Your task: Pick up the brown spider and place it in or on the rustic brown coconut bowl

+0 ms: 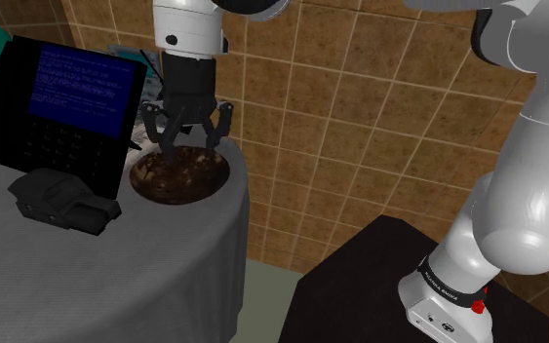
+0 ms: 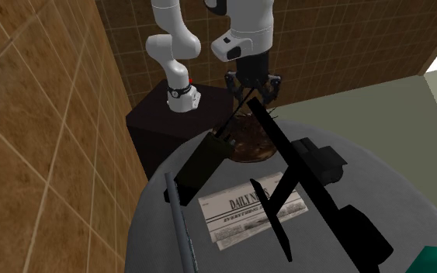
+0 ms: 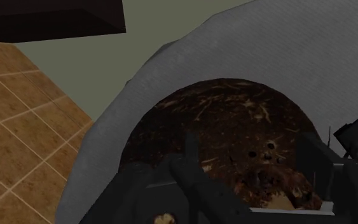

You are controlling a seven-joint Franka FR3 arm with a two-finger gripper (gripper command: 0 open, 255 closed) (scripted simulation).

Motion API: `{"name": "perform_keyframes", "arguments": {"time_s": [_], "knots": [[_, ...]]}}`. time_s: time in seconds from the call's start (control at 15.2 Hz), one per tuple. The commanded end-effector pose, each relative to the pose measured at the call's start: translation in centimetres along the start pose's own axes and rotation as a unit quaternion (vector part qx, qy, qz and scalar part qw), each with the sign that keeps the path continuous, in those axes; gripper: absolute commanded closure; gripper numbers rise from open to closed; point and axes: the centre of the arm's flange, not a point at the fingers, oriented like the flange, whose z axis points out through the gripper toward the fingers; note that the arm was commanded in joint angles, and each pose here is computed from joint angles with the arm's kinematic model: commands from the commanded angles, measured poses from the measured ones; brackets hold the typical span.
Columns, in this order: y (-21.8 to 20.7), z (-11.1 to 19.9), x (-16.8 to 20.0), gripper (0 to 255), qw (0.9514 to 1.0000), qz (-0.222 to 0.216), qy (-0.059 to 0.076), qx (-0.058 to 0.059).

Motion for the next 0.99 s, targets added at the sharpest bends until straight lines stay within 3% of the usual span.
{"name": "perform_keyframes", "arguments": {"time_s": [0.0, 0.2, 0.46, 0.92], "knots": [[0.0, 0.4, 0.2, 0, 1.0000, 0.001, -0.004, -0.004], [0.3, 0.5, 0.1, 0, 1.0000, 0.001, -0.004, -0.003], [0.3, -4.5, 0.2, 0, 1.0000, 0.001, -0.004, -0.003], [0.3, -4.5, 0.2, 0, 1.0000, 0.001, -0.004, -0.003]]}}
